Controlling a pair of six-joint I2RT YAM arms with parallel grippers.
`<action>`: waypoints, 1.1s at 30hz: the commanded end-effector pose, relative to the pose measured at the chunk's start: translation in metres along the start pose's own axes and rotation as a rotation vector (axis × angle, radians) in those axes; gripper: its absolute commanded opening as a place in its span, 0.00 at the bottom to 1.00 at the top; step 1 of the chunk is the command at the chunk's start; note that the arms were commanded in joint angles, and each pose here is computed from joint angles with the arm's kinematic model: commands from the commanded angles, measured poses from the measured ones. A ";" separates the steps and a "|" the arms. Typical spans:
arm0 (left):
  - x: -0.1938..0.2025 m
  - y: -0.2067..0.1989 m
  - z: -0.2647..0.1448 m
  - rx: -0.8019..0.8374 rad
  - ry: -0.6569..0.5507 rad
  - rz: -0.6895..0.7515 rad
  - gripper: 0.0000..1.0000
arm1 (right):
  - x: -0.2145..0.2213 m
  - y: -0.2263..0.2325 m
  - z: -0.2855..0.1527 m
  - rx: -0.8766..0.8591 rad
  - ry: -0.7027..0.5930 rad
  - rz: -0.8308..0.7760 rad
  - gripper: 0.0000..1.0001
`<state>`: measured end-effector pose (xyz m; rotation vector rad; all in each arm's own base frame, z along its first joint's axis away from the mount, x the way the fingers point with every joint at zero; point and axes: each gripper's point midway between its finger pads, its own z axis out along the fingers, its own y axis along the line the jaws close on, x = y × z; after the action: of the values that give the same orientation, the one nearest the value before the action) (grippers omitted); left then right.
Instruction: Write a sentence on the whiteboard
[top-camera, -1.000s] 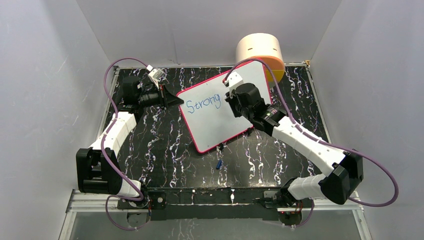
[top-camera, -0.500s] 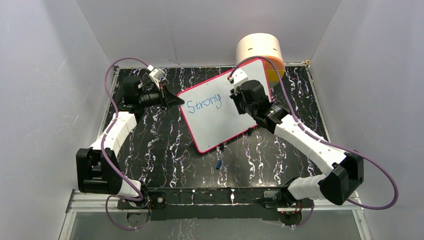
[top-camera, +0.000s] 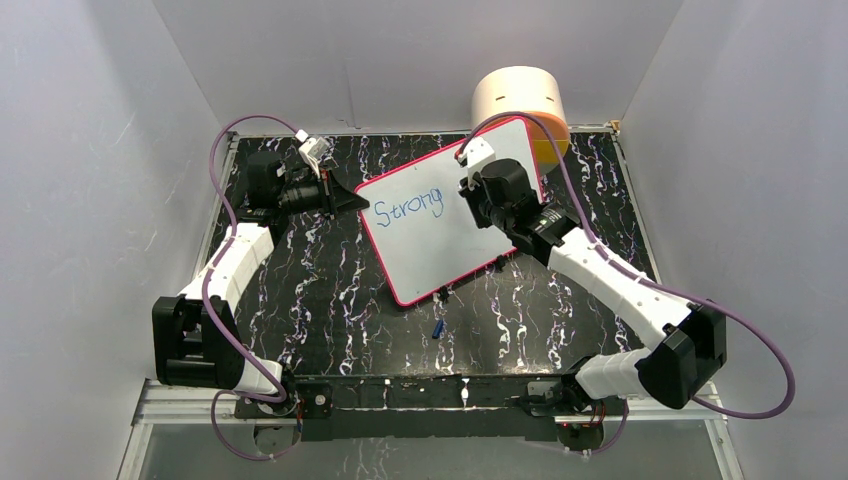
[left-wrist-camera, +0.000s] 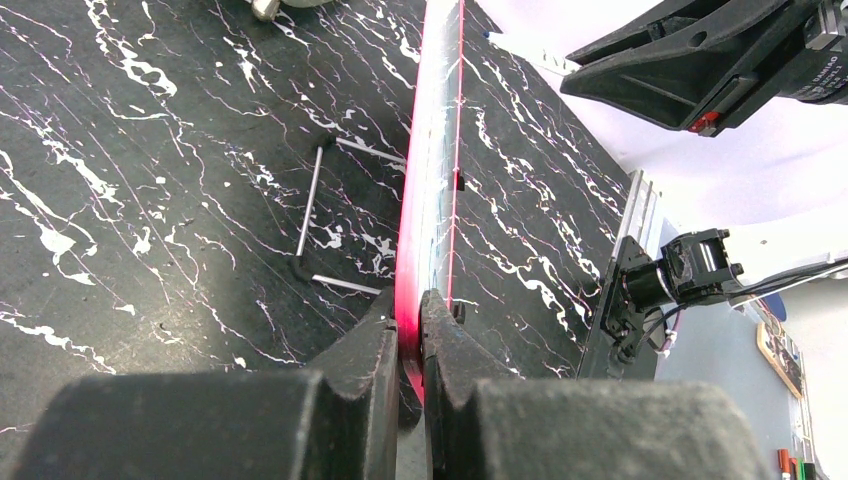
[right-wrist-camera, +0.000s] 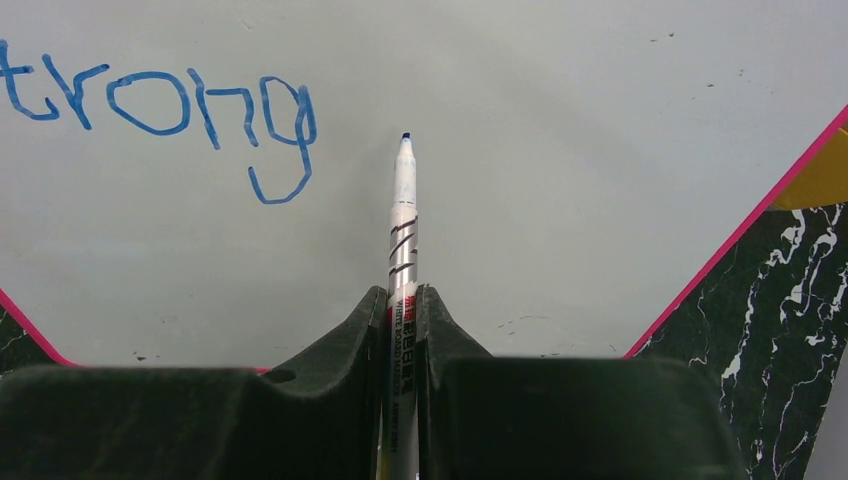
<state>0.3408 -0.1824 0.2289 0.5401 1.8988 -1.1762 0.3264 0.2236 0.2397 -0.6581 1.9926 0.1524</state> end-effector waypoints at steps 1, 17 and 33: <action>0.031 0.012 0.009 -0.039 0.087 -0.009 0.00 | -0.027 -0.002 -0.003 -0.009 -0.062 0.004 0.00; 0.032 0.012 0.009 -0.037 0.089 -0.011 0.00 | -0.029 0.000 0.011 -0.008 -0.061 -0.002 0.00; 0.031 0.012 0.009 -0.040 0.087 -0.005 0.00 | -0.016 -0.018 0.020 0.059 -0.016 -0.014 0.00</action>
<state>0.3417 -0.1823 0.2280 0.5378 1.9027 -1.1748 0.3403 0.2254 0.2224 -0.6851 2.0319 0.1168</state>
